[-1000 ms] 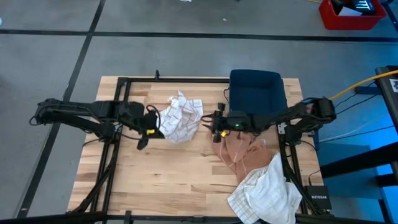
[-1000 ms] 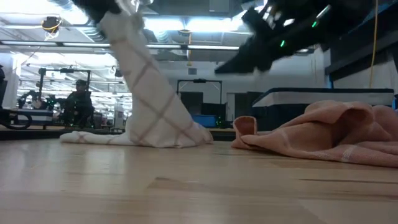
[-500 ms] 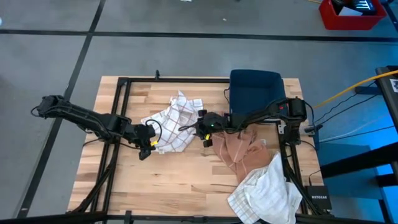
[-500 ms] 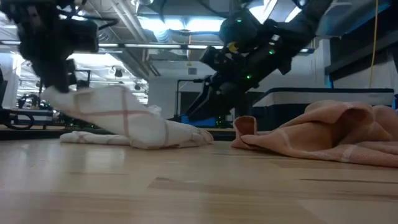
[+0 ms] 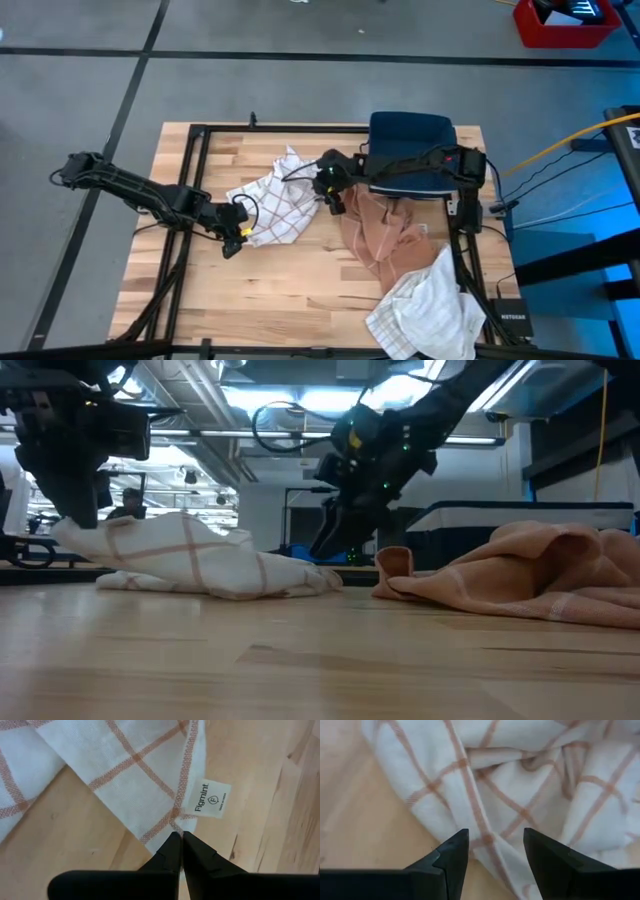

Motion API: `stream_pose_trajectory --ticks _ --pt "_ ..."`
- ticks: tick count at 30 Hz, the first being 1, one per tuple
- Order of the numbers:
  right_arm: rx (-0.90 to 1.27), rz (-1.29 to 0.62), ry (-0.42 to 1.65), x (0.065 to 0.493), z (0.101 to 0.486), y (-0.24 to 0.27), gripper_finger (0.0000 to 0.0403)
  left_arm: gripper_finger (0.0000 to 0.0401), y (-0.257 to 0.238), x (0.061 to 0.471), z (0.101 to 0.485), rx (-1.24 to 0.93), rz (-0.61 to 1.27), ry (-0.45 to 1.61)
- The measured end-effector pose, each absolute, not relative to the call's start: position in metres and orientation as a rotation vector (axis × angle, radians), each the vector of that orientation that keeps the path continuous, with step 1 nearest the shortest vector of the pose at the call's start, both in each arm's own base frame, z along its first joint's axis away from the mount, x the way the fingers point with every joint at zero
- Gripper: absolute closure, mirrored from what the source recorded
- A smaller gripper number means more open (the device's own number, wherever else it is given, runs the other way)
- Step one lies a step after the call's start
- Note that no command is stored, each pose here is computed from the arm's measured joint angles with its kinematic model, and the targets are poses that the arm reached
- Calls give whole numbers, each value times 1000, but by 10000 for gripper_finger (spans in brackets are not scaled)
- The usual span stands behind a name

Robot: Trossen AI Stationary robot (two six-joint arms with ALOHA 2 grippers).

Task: Fold towel
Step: Fold the brown striped towel on the table

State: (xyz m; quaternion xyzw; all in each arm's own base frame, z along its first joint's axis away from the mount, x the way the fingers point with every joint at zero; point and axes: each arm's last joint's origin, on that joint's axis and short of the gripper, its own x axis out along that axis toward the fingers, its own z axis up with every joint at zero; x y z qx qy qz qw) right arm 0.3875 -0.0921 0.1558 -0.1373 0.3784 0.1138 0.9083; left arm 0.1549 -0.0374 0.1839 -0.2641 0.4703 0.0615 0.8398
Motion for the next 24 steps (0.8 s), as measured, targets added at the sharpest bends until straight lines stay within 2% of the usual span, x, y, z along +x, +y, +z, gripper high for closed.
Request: stream_pose_trajectory --ticks 7,9,12,16,17,21,24 --pt "-358 281 856 390 125 -94 212 398 -37 155 184 -531 140 980" --pt "-358 283 865 389 125 -94 230 398 -37 155 184 -530 141 982" --pt "-358 274 890 385 131 -93 284 398 -37 155 184 -523 140 988" --pt "-403 202 886 376 164 -93 381 398 -36 152 187 -495 143 1013" --pt "-412 188 884 373 173 -93 390 398 -35 152 192 -485 160 1024" --pt "-442 146 798 358 219 -89 382 399 -30 148 231 -373 283 1033" --pt "-481 86 705 343 257 -86 395 399 -25 147 277 -238 395 915"
